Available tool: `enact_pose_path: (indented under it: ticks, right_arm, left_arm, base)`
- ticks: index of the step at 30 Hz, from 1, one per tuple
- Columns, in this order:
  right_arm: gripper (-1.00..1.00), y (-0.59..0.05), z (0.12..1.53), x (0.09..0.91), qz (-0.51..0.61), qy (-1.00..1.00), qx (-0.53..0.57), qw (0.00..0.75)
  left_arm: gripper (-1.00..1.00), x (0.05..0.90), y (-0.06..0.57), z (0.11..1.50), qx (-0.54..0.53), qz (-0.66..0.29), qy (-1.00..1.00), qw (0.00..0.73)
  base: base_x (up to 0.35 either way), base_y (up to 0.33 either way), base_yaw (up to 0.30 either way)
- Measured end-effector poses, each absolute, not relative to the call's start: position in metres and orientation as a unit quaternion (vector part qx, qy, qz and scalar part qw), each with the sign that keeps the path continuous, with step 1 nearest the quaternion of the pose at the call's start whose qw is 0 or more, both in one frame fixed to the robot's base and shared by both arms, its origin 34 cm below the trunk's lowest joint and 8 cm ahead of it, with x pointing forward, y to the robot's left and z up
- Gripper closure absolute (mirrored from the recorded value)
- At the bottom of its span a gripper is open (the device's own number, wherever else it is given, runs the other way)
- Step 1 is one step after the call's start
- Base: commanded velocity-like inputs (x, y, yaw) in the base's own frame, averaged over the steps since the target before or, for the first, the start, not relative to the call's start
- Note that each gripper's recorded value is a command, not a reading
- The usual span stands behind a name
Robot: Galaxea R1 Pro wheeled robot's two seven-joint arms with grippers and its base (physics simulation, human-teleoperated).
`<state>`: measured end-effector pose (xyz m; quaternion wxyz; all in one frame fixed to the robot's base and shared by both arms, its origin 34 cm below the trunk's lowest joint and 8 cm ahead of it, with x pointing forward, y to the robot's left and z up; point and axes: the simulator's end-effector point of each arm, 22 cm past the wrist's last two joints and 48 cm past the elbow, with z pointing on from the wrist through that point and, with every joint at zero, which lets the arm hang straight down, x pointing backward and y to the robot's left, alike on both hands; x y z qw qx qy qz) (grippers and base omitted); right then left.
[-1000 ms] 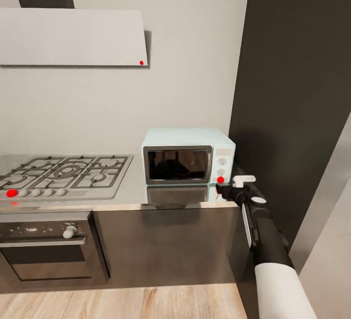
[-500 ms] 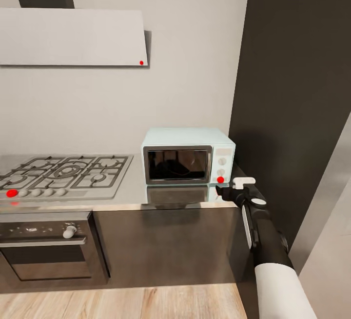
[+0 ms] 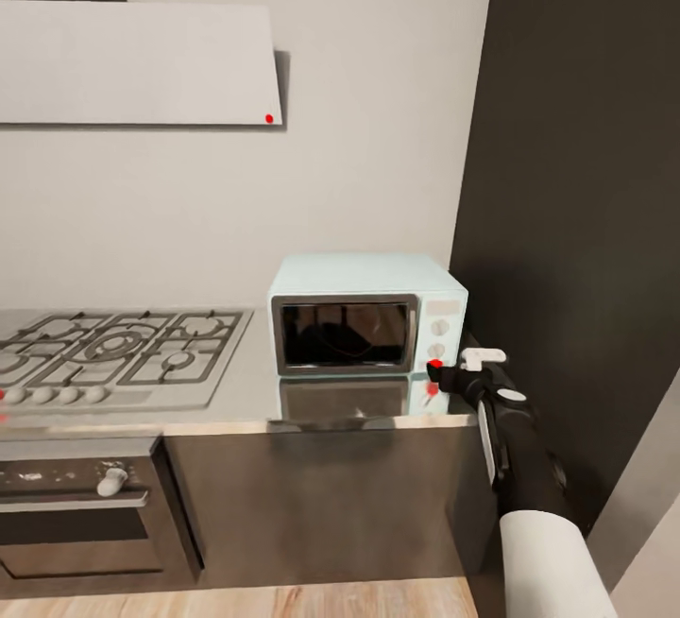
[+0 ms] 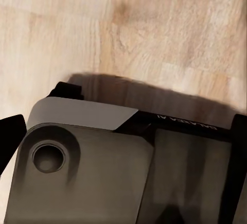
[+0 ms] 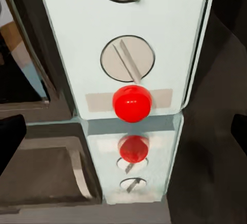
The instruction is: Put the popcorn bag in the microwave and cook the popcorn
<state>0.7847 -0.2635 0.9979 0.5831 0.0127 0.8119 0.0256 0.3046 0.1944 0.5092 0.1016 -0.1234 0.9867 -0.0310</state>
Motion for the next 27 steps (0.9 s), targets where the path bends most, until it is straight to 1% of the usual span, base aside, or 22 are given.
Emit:
enact_pose_path:
  ticks: [7,13,22,27]
  right_arm:
    - [-1.00,-0.269,0.978,0.784,0.024,0.824,0.011,0.566]
    - [-1.00,-0.277,0.990,0.792,0.013,0.808,0.008,0.590]
    - [-1.00,-0.264,0.959,0.795,0.019,0.808,-0.005,0.589]
    - [-1.00,-0.283,0.954,0.792,0.018,0.808,0.021,0.588]
  left_arm:
    - [-1.00,0.305,0.194,0.509,-0.124,-0.031,0.987,0.101]
    - [-1.00,0.305,0.194,0.509,-0.124,-0.031,0.987,0.101]
    - [-1.00,0.305,0.194,0.509,-0.124,-0.031,0.987,0.101]
    - [-1.00,0.305,0.194,0.509,-0.124,-0.031,0.987,0.101]
  base:
    - [0.053,0.000,0.000]
    - [0.001,0.000,0.000]
    - [0.000,0.000,0.000]
    - [0.000,0.000,0.000]
